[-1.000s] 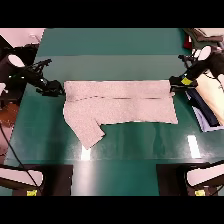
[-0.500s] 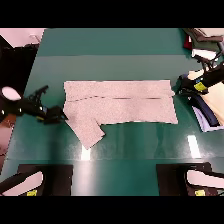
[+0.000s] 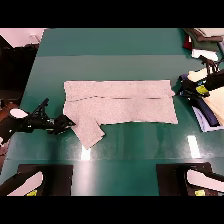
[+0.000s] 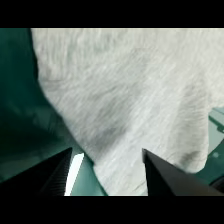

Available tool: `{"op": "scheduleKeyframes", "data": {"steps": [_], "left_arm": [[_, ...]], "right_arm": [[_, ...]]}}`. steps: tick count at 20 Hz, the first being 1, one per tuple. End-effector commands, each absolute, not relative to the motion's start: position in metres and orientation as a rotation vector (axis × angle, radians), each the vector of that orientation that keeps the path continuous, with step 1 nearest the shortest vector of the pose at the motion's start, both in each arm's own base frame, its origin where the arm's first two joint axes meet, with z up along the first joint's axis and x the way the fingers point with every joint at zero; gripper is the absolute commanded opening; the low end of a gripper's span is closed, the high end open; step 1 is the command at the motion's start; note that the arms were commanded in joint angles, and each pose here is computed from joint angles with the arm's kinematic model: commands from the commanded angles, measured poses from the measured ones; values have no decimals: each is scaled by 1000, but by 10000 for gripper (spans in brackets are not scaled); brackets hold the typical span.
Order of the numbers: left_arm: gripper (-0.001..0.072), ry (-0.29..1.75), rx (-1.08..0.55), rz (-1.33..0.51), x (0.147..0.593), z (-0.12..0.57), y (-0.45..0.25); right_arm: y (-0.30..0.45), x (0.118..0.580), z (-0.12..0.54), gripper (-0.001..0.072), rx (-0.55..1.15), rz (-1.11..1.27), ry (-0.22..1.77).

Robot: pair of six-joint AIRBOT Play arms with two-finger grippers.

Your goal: Fold the shirts.

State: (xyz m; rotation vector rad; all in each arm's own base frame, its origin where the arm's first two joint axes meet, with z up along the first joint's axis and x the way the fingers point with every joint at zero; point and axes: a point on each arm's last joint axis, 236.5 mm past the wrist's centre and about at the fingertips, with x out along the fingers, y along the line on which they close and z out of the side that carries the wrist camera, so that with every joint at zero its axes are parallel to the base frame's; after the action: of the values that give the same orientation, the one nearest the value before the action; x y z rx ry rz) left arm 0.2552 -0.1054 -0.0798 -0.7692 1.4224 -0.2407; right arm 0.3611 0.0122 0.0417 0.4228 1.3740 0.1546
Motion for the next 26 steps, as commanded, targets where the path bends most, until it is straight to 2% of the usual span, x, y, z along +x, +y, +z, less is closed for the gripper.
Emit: {"op": "scheduleKeyframes", "data": {"steps": [1,2,5,7,11,14,15,16,17,22,26], "left_arm": [[401,1347,-736,-220,271,-84,-109],[358,1323,-715,-220,277,-84,-112],[355,1316,-712,-229,280,-80,-118],[25,1324,-688,-266,279,-75,-121],[20,1349,-662,-345,278,-57,-130],[20,1357,-626,-409,275,-47,-134],[20,1362,-622,-419,274,-45,-135],[20,1371,-624,-426,272,-45,-137],[20,1384,-623,-434,268,-45,-138],[20,1405,-625,-448,263,-44,-140],[21,1415,-626,-455,261,-44,-141]], "right_arm": [[13,358,42,316,426,159,1383],[14,356,42,317,425,162,1392],[12,345,40,316,393,187,1434],[7,336,39,316,408,188,1466],[-18,320,35,316,471,145,1502],[-36,291,3,323,570,93,1559],[-36,280,-9,391,594,101,1582],[-38,268,-21,516,626,98,1608],[-40,260,-32,542,648,89,1617],[-23,257,-66,481,745,113,1559],[-19,273,-78,478,701,93,1501]]}}
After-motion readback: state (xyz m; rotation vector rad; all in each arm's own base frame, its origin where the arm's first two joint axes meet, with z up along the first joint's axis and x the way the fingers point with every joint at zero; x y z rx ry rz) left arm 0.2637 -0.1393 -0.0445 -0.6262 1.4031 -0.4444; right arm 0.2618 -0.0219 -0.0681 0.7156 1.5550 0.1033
